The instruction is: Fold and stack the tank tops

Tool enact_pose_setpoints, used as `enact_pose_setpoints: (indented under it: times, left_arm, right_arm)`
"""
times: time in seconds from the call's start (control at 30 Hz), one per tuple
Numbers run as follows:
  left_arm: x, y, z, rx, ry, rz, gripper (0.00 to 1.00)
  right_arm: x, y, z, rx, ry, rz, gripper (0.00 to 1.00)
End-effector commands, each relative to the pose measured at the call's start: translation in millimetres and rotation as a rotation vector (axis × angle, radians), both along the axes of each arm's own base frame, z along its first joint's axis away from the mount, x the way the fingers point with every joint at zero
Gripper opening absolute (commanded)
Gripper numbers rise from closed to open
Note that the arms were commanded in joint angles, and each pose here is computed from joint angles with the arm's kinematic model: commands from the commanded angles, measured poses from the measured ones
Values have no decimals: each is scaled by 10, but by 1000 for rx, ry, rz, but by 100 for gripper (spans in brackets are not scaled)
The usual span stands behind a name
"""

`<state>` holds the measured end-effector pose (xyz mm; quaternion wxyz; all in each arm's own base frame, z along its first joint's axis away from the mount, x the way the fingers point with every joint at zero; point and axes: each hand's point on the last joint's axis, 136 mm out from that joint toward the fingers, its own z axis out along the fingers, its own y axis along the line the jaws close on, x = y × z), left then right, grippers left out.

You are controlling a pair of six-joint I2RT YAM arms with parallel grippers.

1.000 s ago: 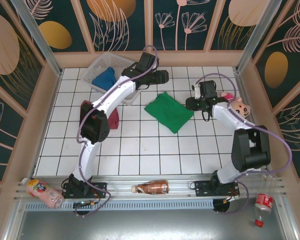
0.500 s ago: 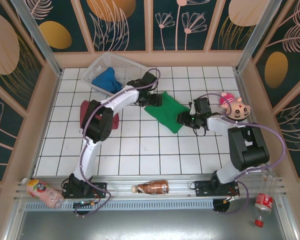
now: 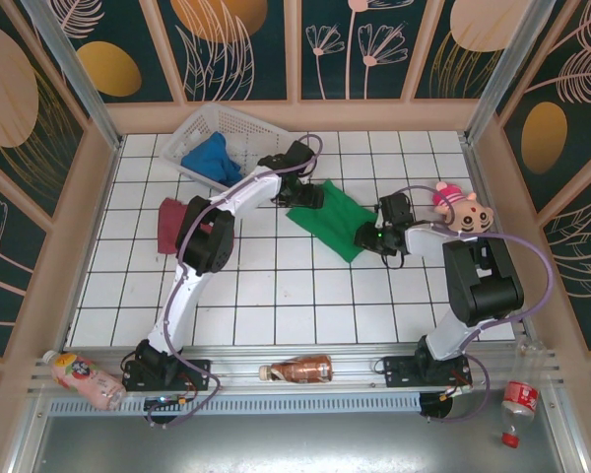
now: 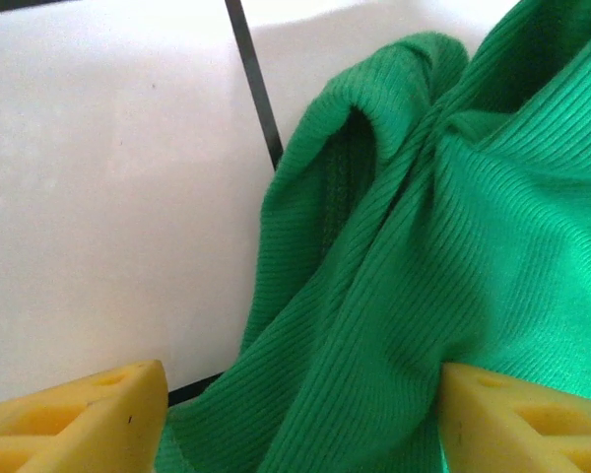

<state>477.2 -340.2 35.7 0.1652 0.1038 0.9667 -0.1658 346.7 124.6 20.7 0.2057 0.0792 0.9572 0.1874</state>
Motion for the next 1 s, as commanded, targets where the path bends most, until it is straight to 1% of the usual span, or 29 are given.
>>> enact_pose_setpoints:
  times: [0.0, 0.1, 0.27, 0.37, 0.43, 0.47, 0.57, 0.63, 0.73, 0.83, 0.97]
  left_arm:
    - [11, -44, -10, -38, 30, -17, 72]
    - [-27, -161, 9, -118, 63, -21, 72]
    - [-138, -135, -210, -109, 138, -5, 68]
    - [-196, -210, -228, -145, 150, -10, 64]
    - [-234, -246, -286, -147, 164, -10, 61]
    - [-257, -266, -324, -147, 173, -11, 58]
    - [-316, -363, -383, -173, 196, -26, 40]
    - [-300, -405, -335, -189, 187, -25, 25]
    - [-261, -423, -191, -195, 165, -27, 9]
    - [-274, -402, -13, -199, 154, -29, 0]
    - [-369, -174, 246, -122, 126, -1, 0]
  right_arm:
    - [-178, -508, -273, -154, 115, -114, 38]
    - [-145, -547, -258, -160, 107, -118, 38]
    - [-118, -601, -246, -165, 96, -114, 39]
    - [-122, -609, -243, -155, 96, -115, 39]
    - [-119, -593, -234, -147, 92, -109, 40]
    - [-121, -581, -233, -142, 92, -105, 39]
    - [-130, -541, -232, -122, 94, -94, 40]
    - [-114, -523, -203, -113, 82, -86, 41]
    - [-66, -483, -102, -92, 46, -72, 44]
    - [-6, -382, 31, -42, 1, -35, 48]
    - [65, -253, 259, 27, -67, 4, 51]
